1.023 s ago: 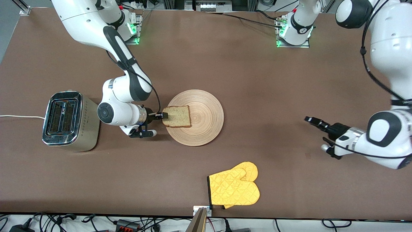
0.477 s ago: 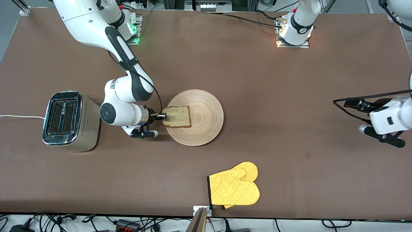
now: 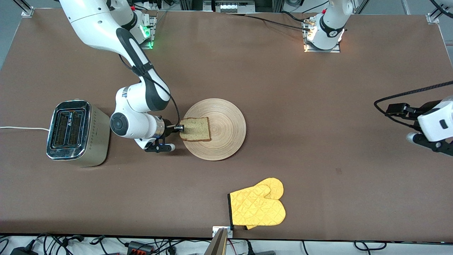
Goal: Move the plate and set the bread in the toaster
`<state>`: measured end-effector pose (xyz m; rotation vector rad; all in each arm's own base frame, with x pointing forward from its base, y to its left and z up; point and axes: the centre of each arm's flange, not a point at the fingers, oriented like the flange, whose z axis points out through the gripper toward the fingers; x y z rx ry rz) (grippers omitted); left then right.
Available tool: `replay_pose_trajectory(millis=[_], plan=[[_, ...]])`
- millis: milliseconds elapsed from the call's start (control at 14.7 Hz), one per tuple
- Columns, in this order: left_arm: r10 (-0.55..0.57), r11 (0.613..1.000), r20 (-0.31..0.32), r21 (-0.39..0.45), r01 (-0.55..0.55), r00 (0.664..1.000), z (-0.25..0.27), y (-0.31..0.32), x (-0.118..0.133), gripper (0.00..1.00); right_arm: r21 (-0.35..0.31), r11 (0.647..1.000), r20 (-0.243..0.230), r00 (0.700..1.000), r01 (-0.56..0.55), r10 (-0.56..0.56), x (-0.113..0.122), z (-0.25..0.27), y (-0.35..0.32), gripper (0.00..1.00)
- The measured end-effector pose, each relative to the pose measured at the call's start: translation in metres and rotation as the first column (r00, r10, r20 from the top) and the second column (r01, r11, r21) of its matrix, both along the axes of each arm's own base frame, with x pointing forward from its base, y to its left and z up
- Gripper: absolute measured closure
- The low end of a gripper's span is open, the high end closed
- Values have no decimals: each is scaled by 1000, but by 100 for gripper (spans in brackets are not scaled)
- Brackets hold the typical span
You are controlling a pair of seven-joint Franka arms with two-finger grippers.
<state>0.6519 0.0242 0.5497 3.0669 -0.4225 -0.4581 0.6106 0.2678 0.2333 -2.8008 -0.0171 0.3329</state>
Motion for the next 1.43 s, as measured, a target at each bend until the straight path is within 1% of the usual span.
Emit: replay_pose_trajectory(millis=[136, 205, 273, 341, 409, 545, 682, 818, 955, 1023, 1091, 1227, 1432], plan=[[72, 997, 37, 33, -73, 997, 9, -9, -10, 0, 4, 1000, -13, 1000, -20, 20, 8, 23, -1, 93], [85, 995, 67, 43, -88, 994, 10, -15, -16, 0, -10, 999, -17, 999, -33, 33, 13, 37, -8, 93], [87, 995, 99, 46, -92, 991, 9, -22, -23, 0, -37, 998, -19, 999, -48, 47, 19, 52, -19, 93], [90, 995, 126, 38, -96, 988, 6, -29, -32, 0, -70, 996, -21, 998, -60, 59, 23, 68, -33, 93], [99, 994, 134, 29, -104, 986, 1, -34, -45, 0, -107, 992, -28, 998, -62, 59, 26, 84, -48, 93], [136, 989, 126, 37, -141, 983, -7, -35, -71, 0, -205, 978, -41, 999, -41, 33, 28, 113, -83, 93], [178, 981, 160, 44, -187, 971, -7, -30, -81, 0, -293, 956, -43, 999, -28, 16, 28, 141, -119, 93], [276, 955, 198, 51, -291, 941, -5, -25, -85, 0, -367, 930, -33, 999, -15, 3, 25, 174, -153, 93], [316, 941, 222, 50, -334, 923, -4, -27, -87, 0, -457, 889, 16, 1000, -12, 21, 21, 212, -176, 93], [322, 939, 229, 45, -340, 919, -3, -28, -86, 0, -506, 862, 46, 998, -12, 42, 19, 231, -184, 93], [329, 938, 233, 27, -345, 915, -1, -30, -85, 0, -553, 833, 66, 996, -14, 61, 16, 247, -190, 93], [342, 937, 234, -9, -349, 910, 3, -34, -85, 0, -640, 768, 67, 994, -22, 85, 11, 264, -203, 93], [367, 930, 227, -59, -363, 902, 9, -36, -86, 0, -735, 677, 59, 992, -34, 114, 14, 266, -218, 93]])
